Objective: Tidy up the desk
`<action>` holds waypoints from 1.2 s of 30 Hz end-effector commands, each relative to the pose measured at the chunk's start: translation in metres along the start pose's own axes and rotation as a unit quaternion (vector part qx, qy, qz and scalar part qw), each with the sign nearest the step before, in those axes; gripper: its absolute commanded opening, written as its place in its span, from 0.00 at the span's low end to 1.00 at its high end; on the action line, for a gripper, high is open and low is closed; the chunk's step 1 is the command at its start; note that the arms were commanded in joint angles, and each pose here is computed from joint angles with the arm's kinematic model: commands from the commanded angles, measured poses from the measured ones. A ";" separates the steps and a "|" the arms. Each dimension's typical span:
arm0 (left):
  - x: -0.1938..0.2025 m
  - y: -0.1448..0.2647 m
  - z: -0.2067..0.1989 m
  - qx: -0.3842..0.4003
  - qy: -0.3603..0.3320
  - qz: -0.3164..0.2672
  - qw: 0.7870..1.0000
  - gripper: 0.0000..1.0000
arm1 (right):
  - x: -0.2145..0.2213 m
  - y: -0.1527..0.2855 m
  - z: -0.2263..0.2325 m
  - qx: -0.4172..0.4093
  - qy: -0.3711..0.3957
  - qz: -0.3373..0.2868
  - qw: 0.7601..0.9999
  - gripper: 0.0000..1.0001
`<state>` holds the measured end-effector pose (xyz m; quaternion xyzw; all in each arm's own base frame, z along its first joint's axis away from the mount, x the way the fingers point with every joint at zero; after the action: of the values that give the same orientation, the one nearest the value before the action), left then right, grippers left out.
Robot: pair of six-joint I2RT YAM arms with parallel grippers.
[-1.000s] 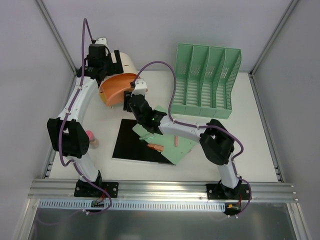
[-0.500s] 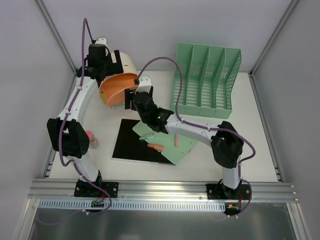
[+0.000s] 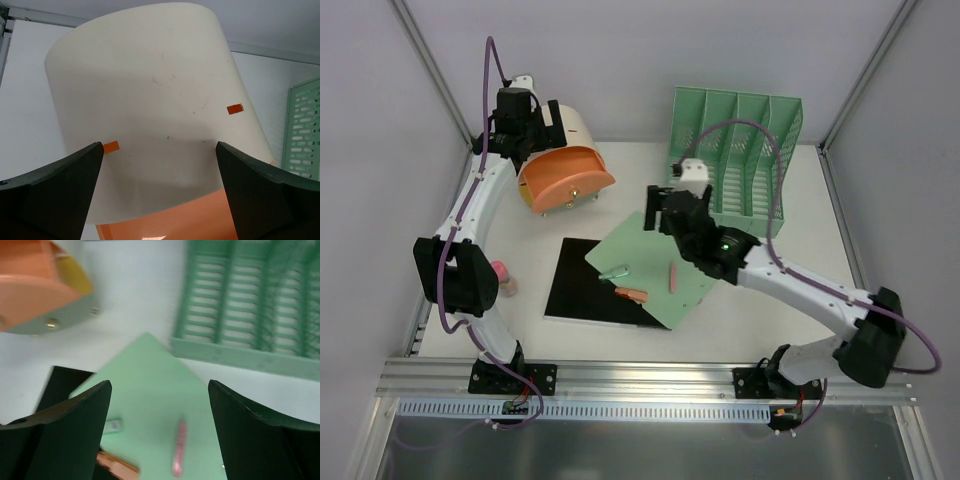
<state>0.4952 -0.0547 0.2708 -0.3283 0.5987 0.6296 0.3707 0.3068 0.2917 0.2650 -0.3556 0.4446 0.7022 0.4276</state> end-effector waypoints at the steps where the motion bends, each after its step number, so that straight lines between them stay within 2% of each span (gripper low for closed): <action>1: 0.006 0.015 0.002 -0.008 -0.014 0.013 1.000 0.99 | -0.003 0.033 -0.084 0.094 -0.027 0.002 0.995 0.84; 7: 0.005 0.016 0.003 -0.012 -0.011 0.011 1.000 0.99 | 0.015 0.074 -0.174 0.218 0.014 0.014 0.976 0.86; 14: 0.005 0.018 0.002 -0.008 -0.006 0.010 1.000 0.99 | 0.042 0.098 -0.223 0.307 0.030 0.033 0.951 0.87; 21: -0.001 0.020 -0.001 0.001 -0.002 0.003 1.000 0.99 | 0.061 0.094 -0.241 0.353 0.034 0.051 0.934 0.87; 36: 0.002 0.014 -0.004 0.007 -0.003 0.006 1.000 0.99 | 0.109 0.057 -0.246 0.345 0.013 0.101 0.933 0.86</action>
<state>0.4940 -0.0545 0.2711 -0.3286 0.5994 0.6298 0.3688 0.2314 0.0736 0.1038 -0.1505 0.7214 0.5329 0.4159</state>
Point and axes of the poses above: each gripper's point midway between its finger pads, its own y axis back along the fingers, its own z axis along the line the jaws close on, x = y × z, the point moved 1 cm from there along y, back along the fingers, and after that the axes turned 13 degrees about -y, right-handed, at the moved point
